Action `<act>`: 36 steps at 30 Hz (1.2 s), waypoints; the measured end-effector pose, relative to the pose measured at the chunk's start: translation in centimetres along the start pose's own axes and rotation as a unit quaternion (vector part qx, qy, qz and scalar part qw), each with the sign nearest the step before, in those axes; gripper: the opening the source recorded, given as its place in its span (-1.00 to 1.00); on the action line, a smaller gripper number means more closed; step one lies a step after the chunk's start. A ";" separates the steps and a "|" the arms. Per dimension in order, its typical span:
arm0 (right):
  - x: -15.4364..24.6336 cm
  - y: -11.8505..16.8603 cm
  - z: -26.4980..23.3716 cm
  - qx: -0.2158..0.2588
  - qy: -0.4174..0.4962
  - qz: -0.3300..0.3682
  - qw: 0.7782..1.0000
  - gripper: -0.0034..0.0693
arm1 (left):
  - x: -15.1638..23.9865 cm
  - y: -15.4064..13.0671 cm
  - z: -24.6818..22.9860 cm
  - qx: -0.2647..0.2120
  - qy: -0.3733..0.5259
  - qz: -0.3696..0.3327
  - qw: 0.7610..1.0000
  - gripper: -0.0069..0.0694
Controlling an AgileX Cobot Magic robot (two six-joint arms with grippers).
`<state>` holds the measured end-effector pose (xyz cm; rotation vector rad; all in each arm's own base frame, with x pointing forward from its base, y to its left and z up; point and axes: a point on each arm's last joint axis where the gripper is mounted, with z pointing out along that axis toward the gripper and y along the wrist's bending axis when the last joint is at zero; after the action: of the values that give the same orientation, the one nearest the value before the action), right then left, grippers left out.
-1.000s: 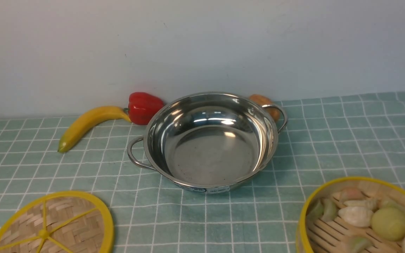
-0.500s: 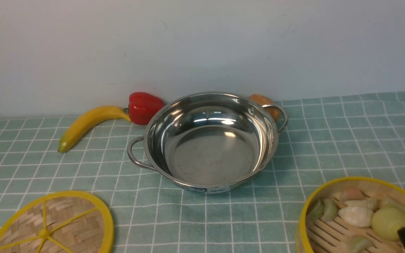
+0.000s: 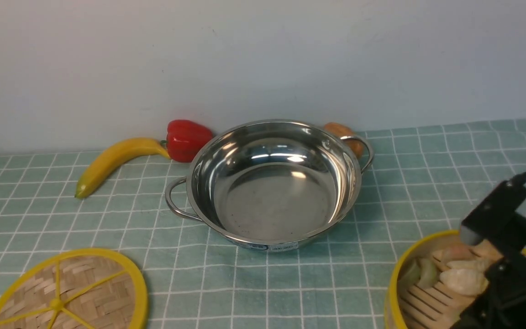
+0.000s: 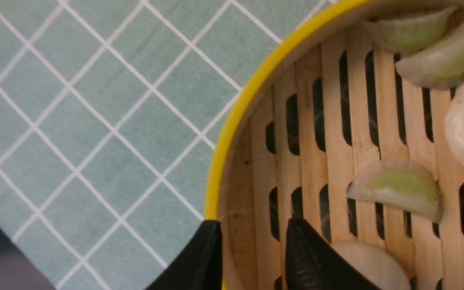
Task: Place the steamer in the pot on the blue tablecloth, and put the lid on the steamer.
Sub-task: 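Reach for and grasp the rim of the bamboo steamer holding the buns with the right gripper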
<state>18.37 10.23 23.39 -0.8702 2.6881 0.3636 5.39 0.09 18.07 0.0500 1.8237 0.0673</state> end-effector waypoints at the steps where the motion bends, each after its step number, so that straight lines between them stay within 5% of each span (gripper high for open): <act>1: -0.3 0.2 0.9 0.008 0.010 -0.006 1.000 -0.24 | 0.0 0.0 0.0 0.000 0.000 0.000 1.000 -0.18; 11: -2.2 2.4 4.8 -0.003 0.061 -0.036 0.998 -0.24 | 0.0 0.0 0.0 0.000 0.000 0.000 1.000 -0.18; 29: -2.2 2.0 7.7 -0.002 0.160 -0.033 0.987 -0.25 | 0.0 0.0 0.0 0.000 0.000 0.000 1.000 -0.18; 36: -2.2 2.0 7.7 -0.002 0.164 -0.025 0.986 -0.68 | 0.0 0.0 0.0 0.000 0.000 0.000 1.000 -0.18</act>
<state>20.35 15.41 17.36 -1.0812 2.9555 0.2313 5.39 0.09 18.07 0.0500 1.8237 0.0673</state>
